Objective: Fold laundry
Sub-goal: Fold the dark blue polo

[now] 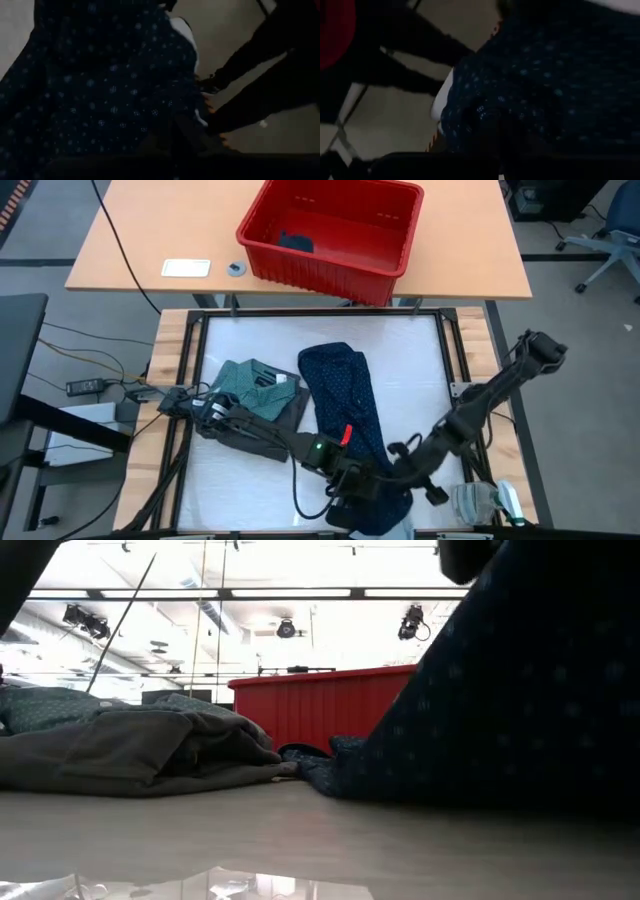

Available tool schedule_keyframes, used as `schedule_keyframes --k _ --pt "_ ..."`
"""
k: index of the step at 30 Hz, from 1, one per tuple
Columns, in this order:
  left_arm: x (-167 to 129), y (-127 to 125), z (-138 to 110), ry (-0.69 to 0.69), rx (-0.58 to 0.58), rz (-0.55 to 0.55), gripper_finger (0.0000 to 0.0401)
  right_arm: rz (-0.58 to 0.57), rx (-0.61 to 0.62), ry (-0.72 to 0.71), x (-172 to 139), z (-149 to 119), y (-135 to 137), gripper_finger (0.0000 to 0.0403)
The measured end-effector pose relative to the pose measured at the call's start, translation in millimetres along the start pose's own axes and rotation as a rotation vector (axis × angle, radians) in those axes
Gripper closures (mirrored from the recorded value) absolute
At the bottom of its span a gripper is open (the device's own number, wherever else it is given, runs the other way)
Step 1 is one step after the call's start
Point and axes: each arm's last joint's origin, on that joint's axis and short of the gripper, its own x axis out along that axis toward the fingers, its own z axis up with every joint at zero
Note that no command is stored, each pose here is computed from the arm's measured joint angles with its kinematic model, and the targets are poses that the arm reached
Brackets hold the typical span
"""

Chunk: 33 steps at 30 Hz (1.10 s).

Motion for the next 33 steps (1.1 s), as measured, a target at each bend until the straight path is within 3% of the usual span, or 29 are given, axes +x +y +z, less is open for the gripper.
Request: schedule_keyframes --k 3,9,17,22,29,33 --pt "-17 0 4 -0.007 -0.076 0.043 0.0400 0.018 0.066 -0.040 -10 4 -15 0.0401" --pt "-51 15 -2 0.089 -0.164 0.279 0.0401 0.020 0.225 -0.053 -20 2 -54 0.0402" --pt "-49 47 -39 0.335 -0.334 0.433 0.0401 -0.062 0.423 -0.126 -27 2 -118 0.0402" --pt "-70 67 -47 0.369 -0.447 0.524 0.0401 -0.105 0.523 -0.169 -31 1 -160 0.0402" --pt "-119 98 -44 0.370 -0.466 0.576 0.0401 -0.066 0.629 -0.207 -40 -3 -195 0.0403" --pt "-127 127 -52 0.421 -0.425 0.586 0.0401 -0.080 0.714 -0.281 -52 -3 -211 0.0399"
